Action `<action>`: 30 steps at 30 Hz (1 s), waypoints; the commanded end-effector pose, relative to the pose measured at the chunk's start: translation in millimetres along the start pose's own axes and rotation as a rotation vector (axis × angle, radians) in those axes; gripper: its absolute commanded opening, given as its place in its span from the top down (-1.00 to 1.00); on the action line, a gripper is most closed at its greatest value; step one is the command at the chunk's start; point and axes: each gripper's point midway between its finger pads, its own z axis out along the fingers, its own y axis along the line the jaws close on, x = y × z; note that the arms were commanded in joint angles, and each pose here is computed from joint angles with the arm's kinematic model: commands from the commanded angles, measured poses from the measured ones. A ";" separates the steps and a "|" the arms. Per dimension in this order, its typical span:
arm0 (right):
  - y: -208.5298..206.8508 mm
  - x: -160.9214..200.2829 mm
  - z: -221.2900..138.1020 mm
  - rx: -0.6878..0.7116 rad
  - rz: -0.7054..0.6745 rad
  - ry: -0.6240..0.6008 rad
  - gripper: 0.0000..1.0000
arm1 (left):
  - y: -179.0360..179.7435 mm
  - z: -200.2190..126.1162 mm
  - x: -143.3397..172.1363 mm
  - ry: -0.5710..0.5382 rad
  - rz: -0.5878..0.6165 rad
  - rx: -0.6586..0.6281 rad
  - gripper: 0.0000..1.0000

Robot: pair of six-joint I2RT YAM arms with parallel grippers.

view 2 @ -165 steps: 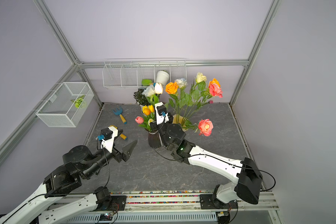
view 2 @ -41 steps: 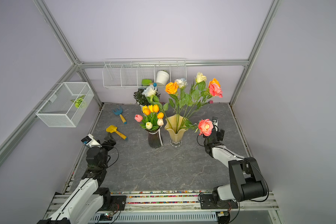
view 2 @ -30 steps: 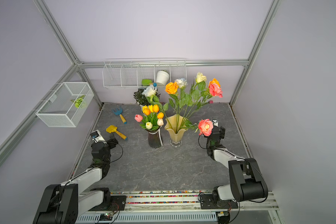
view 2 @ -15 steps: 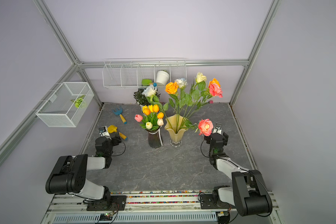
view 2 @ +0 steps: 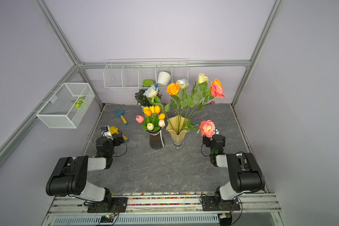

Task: Arrange the flowers in different vases according to their variety
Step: Reset both arms

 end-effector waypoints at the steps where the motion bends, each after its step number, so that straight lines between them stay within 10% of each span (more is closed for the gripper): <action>1: 3.3 -12.6 -2.3 -0.028 -0.009 -0.034 -0.97 | -3.3 0.8 -6.0 -0.009 0.010 0.014 -0.99; 30: 3.7 -12.4 -2.5 -0.029 -0.011 -0.036 -0.97 | -3.6 0.9 -5.8 -0.007 0.012 0.016 -0.99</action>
